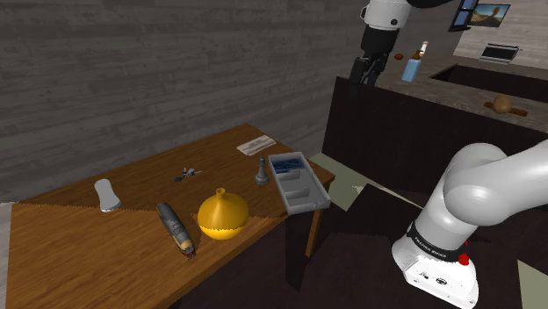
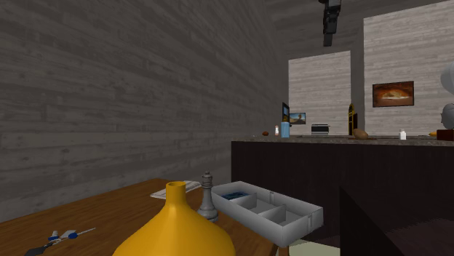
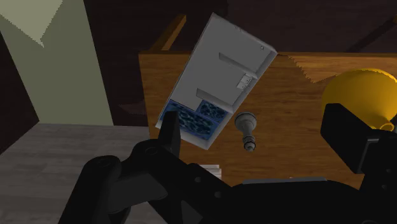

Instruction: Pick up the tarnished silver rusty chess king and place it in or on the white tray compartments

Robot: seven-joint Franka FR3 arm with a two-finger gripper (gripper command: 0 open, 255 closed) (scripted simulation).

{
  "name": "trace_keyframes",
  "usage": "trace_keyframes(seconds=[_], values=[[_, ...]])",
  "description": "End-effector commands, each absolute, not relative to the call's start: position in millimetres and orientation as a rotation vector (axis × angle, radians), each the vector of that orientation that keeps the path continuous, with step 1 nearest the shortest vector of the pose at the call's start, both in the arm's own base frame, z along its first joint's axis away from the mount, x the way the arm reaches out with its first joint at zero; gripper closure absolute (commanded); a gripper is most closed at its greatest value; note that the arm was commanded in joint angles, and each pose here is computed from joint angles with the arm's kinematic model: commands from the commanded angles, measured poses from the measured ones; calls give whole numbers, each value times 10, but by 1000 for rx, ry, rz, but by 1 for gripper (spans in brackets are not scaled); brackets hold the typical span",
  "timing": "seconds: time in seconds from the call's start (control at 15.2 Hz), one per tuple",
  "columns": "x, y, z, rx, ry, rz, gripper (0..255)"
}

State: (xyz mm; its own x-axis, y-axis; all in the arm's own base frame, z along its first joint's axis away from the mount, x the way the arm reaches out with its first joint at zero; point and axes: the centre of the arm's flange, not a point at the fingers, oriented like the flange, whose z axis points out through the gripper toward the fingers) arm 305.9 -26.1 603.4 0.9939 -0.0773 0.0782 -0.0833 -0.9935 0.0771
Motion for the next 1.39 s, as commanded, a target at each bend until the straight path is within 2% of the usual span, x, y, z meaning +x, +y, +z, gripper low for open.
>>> trace_keyframes(seconds=[0.0,1.32], values=[[3059,-261,6034,3057,-123,115,0],[5049,-314,4214,3105,96,21,0]])
